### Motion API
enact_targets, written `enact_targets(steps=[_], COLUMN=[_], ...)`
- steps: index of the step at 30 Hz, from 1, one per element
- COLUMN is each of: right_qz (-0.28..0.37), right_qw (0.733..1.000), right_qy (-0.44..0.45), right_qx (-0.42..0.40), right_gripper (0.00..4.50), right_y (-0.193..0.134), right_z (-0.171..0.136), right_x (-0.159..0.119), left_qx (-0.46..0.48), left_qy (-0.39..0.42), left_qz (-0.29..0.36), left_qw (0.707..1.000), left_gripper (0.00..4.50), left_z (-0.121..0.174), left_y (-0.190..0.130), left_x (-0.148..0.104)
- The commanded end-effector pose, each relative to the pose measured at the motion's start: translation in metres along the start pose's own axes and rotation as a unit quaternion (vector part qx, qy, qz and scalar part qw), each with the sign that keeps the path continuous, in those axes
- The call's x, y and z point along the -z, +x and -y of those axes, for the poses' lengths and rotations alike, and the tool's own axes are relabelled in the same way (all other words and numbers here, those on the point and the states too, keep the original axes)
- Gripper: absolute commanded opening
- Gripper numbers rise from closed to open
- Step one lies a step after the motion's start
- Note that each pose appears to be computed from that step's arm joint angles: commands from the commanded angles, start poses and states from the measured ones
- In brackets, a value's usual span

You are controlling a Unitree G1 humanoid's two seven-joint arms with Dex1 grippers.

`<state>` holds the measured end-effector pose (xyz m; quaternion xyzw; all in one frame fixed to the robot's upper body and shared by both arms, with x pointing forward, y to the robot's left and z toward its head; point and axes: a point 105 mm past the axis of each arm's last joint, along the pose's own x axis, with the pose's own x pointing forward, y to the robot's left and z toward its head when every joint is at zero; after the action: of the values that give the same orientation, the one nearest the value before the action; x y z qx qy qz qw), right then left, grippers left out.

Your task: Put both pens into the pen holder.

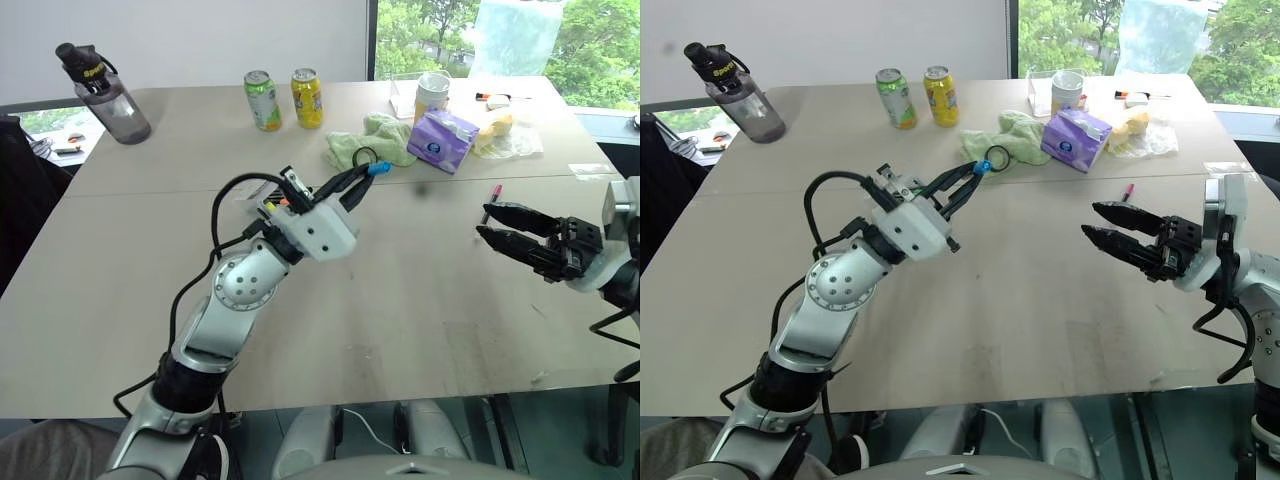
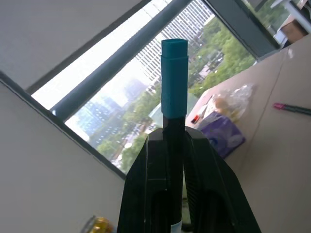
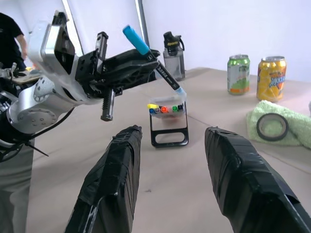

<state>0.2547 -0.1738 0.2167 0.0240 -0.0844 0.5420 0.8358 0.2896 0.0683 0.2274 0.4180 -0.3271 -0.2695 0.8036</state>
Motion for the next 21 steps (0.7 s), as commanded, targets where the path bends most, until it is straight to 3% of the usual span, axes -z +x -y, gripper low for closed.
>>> enact_targets(steps=[1, 21], right_qz=[0.004, 0.005], right_qw=[0.999, 0.999], right_qy=[-0.027, -0.03], right_qx=[-0.019, -0.021], right_gripper=[2.22, 2.22], right_y=[0.002, 0.019], right_z=[-0.005, -0.01], right_x=[-0.005, -0.004], left_qx=[-0.017, -0.055], left_qy=[0.072, 0.072], left_qz=[0.03, -0.068], left_qw=[0.997, 0.994], left_gripper=[0.0, 0.0], left_z=[-0.003, -0.008], left_y=[-0.006, -0.027], left_x=[-0.017, 0.044])
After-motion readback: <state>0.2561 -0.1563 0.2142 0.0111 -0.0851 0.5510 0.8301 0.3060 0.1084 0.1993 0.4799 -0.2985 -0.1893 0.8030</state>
